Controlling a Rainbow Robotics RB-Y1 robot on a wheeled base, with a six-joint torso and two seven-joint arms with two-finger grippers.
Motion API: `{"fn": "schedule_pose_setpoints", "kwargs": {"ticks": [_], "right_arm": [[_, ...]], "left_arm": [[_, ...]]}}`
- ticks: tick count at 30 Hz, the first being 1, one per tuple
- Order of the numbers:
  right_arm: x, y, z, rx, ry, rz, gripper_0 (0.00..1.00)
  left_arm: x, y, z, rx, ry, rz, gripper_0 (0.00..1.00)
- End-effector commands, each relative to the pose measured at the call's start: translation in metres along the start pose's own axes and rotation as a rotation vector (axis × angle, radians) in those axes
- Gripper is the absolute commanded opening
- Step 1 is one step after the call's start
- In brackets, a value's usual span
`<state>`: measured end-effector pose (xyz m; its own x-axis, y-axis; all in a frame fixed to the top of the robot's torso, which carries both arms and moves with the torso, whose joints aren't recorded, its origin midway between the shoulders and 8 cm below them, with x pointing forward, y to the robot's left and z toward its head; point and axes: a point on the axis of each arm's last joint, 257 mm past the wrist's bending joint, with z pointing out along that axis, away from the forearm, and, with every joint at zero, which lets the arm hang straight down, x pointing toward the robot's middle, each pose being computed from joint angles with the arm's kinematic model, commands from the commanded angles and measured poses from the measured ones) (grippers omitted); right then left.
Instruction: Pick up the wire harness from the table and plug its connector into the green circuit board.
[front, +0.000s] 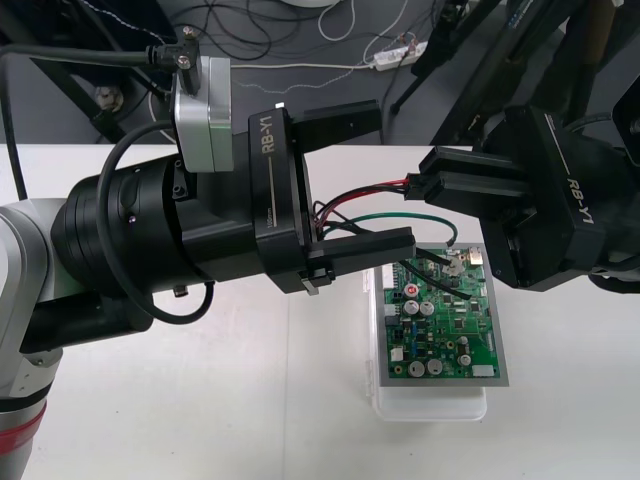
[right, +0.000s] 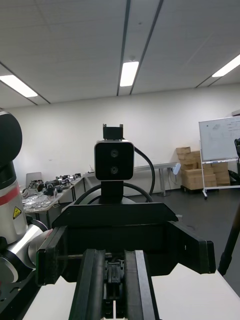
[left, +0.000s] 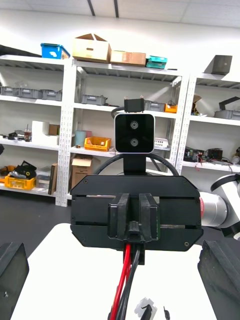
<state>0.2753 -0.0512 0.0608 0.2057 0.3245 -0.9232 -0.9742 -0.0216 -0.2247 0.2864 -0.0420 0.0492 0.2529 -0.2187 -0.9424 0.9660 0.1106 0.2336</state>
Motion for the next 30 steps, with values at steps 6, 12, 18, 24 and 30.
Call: {"fn": "schedule_pose_setpoints", "kwargs": {"ticks": [6,12,18,24,30], "right_arm": [[-0.0155,0.0098,0.0031,-0.021,-0.039,-0.082,0.00],[-0.0155,0.0102,0.0031,-0.023,-0.039,-0.085,0.00],[-0.0155,0.0099,0.0026,-0.022,-0.038,-0.085,0.00],[-0.0152,0.0118,0.0031,-0.029,-0.038,-0.085,0.00],[-0.0150,0.0113,0.0028,-0.027,-0.038,-0.084,0.00]], "left_arm": [[-0.0015,-0.0199,0.0105,0.083,0.013,-0.046,1.00],[0.0001,-0.0215,0.0124,0.089,0.016,-0.053,1.00],[0.0017,-0.0202,0.0145,0.094,0.018,-0.057,0.86],[0.0036,-0.0194,0.0160,0.098,0.022,-0.061,0.74],[0.0041,-0.0181,0.0170,0.099,0.023,-0.061,0.68]]}}
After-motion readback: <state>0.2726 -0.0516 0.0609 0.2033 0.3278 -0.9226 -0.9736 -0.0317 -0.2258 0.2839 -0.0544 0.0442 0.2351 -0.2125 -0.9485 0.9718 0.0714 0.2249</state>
